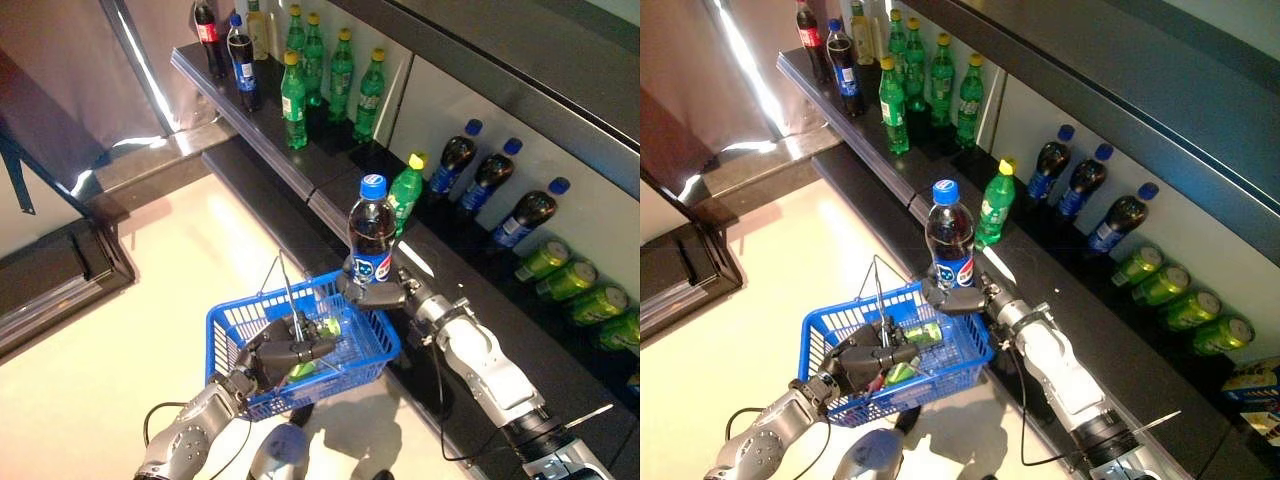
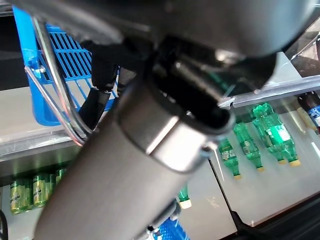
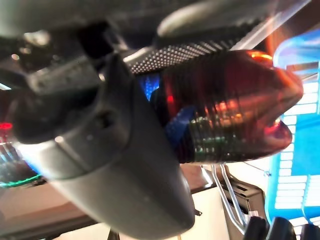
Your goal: Pick up the drink and place into the basket.
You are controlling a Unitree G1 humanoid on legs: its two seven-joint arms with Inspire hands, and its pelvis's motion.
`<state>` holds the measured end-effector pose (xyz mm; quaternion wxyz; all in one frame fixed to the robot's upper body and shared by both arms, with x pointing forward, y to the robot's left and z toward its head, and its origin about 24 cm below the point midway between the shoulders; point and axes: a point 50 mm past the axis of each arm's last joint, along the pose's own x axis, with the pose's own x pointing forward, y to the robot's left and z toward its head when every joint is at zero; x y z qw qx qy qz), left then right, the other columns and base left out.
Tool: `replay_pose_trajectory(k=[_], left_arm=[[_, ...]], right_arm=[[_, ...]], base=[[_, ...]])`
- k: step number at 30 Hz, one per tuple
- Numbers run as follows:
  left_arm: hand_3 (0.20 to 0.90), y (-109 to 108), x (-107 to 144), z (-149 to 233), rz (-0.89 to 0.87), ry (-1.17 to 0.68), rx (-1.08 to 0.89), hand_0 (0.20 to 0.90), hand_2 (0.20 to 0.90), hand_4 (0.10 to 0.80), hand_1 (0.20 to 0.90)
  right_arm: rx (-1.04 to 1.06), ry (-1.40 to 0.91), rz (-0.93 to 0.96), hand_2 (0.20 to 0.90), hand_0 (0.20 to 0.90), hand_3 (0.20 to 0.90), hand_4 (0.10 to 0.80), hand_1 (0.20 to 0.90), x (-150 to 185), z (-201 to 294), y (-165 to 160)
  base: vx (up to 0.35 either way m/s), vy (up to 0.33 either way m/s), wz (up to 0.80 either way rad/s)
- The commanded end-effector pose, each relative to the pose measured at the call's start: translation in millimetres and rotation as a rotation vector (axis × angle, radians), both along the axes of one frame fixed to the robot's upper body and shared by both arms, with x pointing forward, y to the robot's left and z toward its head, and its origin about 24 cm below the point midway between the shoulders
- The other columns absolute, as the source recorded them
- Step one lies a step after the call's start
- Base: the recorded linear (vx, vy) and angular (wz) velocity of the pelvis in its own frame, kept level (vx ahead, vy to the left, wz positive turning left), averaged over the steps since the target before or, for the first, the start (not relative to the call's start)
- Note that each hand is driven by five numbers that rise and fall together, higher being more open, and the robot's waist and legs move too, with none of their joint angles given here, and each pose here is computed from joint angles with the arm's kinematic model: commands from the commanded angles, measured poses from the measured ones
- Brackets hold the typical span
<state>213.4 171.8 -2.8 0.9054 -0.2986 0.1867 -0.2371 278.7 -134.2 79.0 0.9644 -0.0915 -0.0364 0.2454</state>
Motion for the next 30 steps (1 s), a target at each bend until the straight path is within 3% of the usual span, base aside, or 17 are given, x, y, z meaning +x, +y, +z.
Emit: replay_pose_trajectory(k=[1, 11, 30], left_arm=[[0.200, -55, 12, 140, -0.329, -0.768, -0.440, 0.300, 0.300, 0.100, 0.300], [0.200, -59, 2, 153, -0.417, -0.848, -0.468, 0.300, 0.300, 0.100, 0.300], [0.200, -68, -14, 171, -0.575, -0.933, -0.563, 0.300, 0.300, 0.100, 0.300]], right_arm=[[0.161, -0.310, 0.175, 0.300, 0.300, 0.200, 0.100, 0.300, -5, 64, 36], [0.122, -0.198, 0.149, 0.300, 0.300, 0.200, 0.100, 0.300, -5, 35, 43], [-0.048, 0.102, -0.053, 0.300, 0.300, 0.200, 0.100, 0.300, -1, -47, 28]], base=[[0.000, 0.000, 0.00], [0.000, 0.000, 0.00], [0.003, -0.003, 0.04]])
